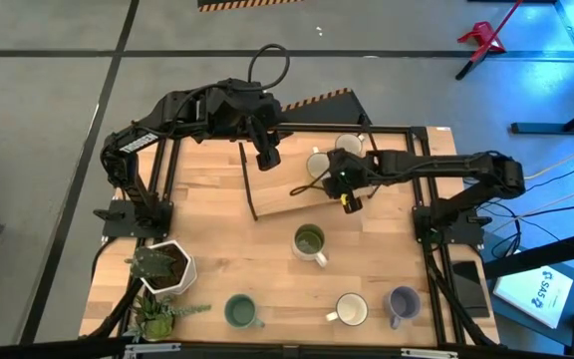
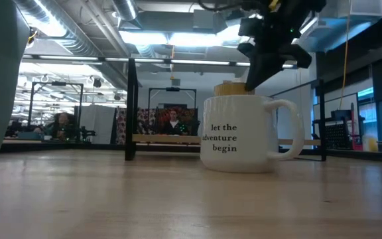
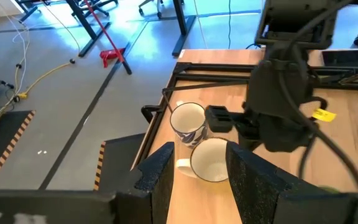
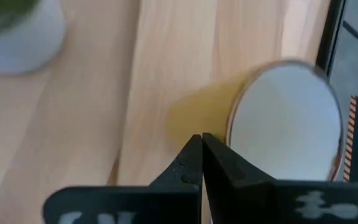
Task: Place coffee mugs
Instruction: Put the yellow mug on the shelf, then put the white mug on the shelf
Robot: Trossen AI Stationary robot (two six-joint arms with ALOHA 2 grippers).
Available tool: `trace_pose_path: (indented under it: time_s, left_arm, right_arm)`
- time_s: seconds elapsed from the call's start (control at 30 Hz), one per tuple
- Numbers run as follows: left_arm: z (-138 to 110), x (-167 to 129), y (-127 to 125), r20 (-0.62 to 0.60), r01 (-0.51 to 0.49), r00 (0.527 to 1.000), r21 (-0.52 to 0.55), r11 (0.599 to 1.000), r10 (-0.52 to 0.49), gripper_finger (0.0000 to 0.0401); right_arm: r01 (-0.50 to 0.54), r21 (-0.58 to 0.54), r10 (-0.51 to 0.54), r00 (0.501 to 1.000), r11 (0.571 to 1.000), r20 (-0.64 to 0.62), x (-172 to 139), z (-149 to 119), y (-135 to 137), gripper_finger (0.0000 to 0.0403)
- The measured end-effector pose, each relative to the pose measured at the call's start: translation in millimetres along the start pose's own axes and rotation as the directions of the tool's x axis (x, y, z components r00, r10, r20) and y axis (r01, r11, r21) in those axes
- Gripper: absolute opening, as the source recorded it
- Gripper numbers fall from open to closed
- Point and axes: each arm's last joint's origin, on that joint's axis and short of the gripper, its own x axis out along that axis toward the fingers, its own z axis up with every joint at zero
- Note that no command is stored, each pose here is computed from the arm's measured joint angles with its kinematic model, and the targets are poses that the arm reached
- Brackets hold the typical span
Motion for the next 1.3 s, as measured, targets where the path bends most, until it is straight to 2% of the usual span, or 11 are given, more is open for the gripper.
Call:
trace_pose_path:
  time_s: [0.67, 0.93, 1.03, 1.13, 1.23, 1.3]
  left_arm:
    - [-0.5, 0.1, -0.1, -0.005, 0.000, 1.000, 0.001, 1.000, 0.000, 0.0139]
    - [-0.6, 0.0, 0.2, -0.007, -0.001, 1.000, 0.002, 1.000, 0.001, 0.0139]
    - [-1.2, 0.4, 1.5, -0.012, -0.005, 1.000, -0.003, 1.000, 0.005, 0.0139]
    - [-1.1, 0.4, 0.5, -0.008, 0.036, 0.999, -0.014, 0.999, -0.037, 0.0139]
    - [-1.8, 0.2, -2.0, -0.013, 0.095, 0.995, -0.009, 0.995, -0.095, 0.0139]
    - [-2.4, -0.8, -5.7, -0.017, 0.139, 0.990, 0.000, 0.990, -0.139, 0.0139]
  right_arm:
    - [0.099, 0.085, -0.097, 0.995, 0.991, -0.026, 10.4, -24.5, -39.9, 0.0000]
    - [0.107, 0.091, -0.105, 0.994, 0.990, -0.023, 9.7, -25.3, -42.1, 0.0000]
    - [0.091, 0.099, -0.092, 0.996, 0.991, 0.003, -4.6, -19.9, -47.0, 0.0000]
    - [0.052, 0.103, -0.056, 0.998, 0.993, 0.040, -38.2, -11.6, -54.8, 0.0000]
    - [-0.052, 0.143, 0.042, 0.996, 0.988, 0.073, -71.9, -4.7, -50.9, 0.0000]
    - [-0.138, 0.138, 0.131, 0.989, 0.981, 0.062, -89.8, -3.2, -37.4, 0.0000]
